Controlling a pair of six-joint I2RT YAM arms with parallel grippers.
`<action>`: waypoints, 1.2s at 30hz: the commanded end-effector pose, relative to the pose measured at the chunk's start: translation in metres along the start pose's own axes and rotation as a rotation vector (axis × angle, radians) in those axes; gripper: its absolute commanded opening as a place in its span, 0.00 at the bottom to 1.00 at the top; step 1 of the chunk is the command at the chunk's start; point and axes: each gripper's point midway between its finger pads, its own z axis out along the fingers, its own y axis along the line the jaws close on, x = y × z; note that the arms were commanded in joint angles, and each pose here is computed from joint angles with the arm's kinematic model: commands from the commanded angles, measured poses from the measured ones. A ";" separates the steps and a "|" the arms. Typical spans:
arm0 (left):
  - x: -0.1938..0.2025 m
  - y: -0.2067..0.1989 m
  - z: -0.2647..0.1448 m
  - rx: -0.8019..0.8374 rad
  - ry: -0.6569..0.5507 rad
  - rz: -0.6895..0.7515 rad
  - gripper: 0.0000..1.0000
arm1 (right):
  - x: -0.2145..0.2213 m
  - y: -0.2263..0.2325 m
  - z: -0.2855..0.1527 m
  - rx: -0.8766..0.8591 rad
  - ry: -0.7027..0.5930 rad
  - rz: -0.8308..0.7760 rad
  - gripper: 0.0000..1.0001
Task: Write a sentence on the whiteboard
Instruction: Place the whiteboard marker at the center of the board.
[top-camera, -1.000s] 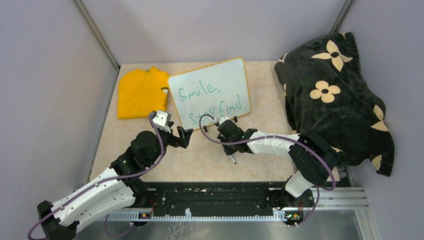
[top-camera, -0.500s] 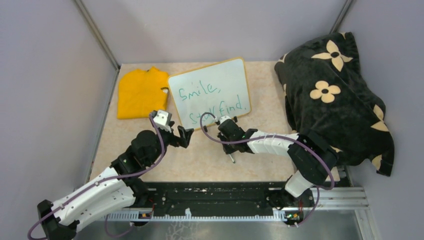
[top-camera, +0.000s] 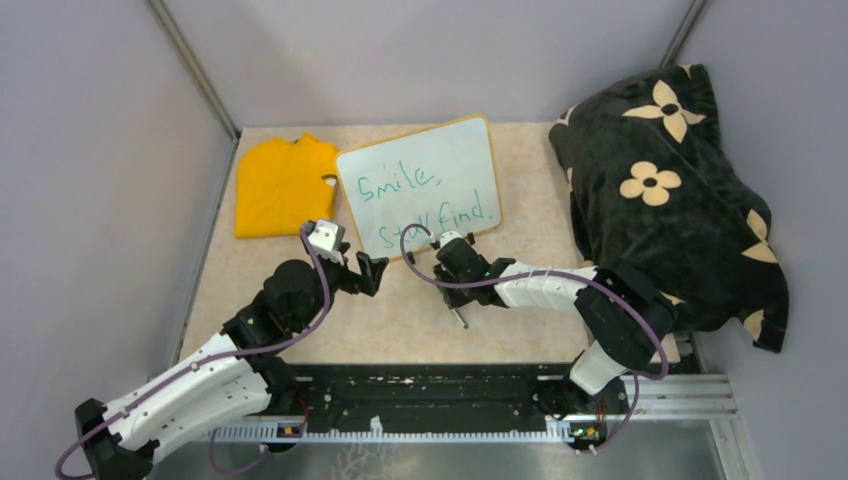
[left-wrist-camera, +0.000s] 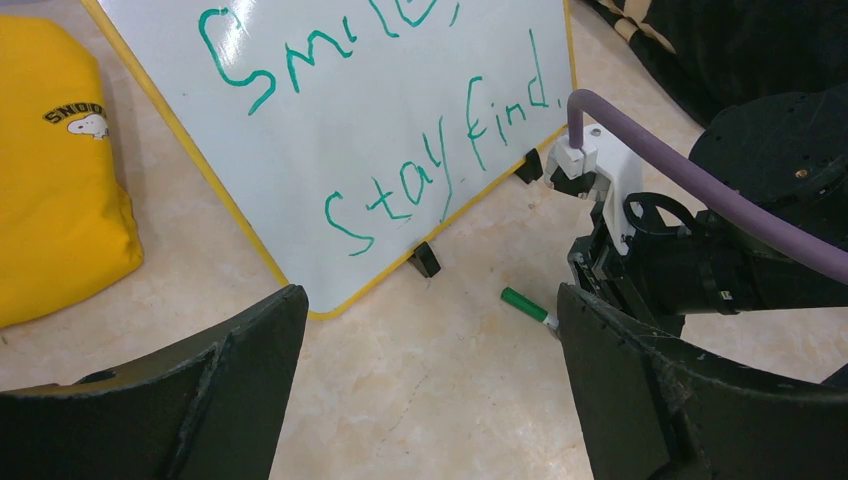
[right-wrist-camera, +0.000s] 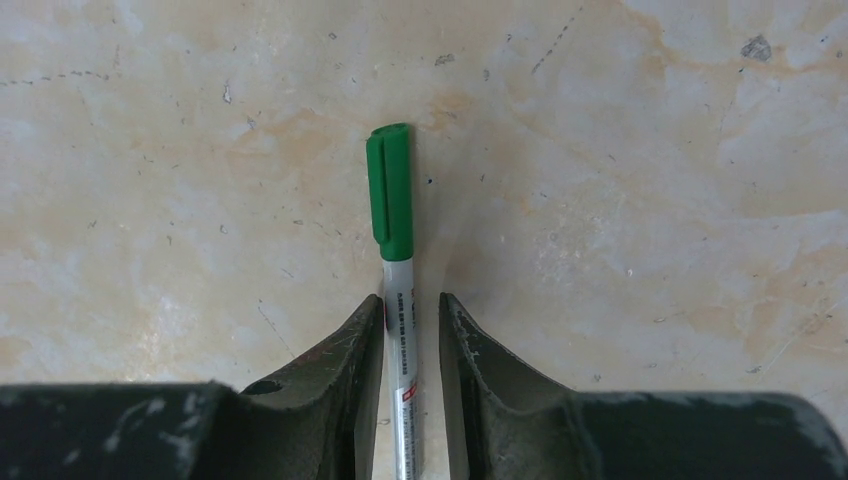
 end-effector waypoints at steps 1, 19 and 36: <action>-0.014 -0.004 -0.002 0.015 -0.022 -0.010 0.99 | 0.017 -0.012 0.006 0.037 0.049 0.013 0.26; -0.013 -0.004 -0.002 0.014 -0.020 -0.011 0.99 | 0.018 -0.017 0.005 0.056 0.043 0.028 0.17; -0.012 -0.004 -0.002 0.012 -0.018 -0.012 0.99 | -0.015 -0.013 -0.014 0.025 -0.073 0.043 0.52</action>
